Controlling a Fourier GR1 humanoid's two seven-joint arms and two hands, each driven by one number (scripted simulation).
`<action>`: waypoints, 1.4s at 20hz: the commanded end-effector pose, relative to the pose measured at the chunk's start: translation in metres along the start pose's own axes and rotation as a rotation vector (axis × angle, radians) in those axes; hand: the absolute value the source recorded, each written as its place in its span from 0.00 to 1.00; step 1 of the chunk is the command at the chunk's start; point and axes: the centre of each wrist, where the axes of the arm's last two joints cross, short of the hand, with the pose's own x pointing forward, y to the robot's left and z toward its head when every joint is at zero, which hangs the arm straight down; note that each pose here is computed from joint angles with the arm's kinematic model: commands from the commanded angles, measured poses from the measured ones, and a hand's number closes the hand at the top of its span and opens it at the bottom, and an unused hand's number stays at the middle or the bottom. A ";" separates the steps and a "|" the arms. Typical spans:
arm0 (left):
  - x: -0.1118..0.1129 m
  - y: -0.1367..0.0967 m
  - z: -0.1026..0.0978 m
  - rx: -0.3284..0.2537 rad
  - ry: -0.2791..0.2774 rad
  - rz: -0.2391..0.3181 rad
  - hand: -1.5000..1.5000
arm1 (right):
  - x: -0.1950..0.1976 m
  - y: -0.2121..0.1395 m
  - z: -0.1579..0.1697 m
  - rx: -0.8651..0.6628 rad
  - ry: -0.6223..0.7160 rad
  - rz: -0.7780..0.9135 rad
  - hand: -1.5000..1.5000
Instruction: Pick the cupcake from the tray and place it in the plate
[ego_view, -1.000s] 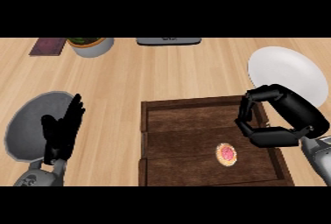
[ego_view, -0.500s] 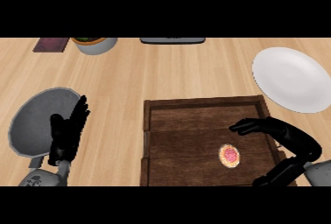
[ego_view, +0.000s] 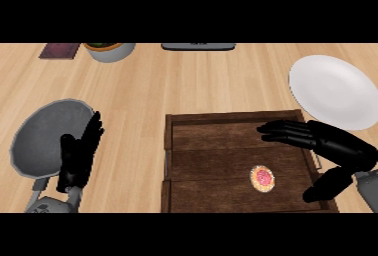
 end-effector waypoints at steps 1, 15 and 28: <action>-0.005 -0.007 -0.001 0.004 0.000 -0.002 0.50 | 0.016 -0.027 -0.015 0.157 0.107 0.122 0.00; -0.011 -0.003 0.013 0.001 -0.009 0.002 0.50 | 0.013 0.008 -0.032 0.374 0.230 0.143 0.00; 0.001 0.005 0.002 0.000 -0.002 0.004 0.50 | 0.017 0.027 -0.056 0.434 0.214 0.148 0.00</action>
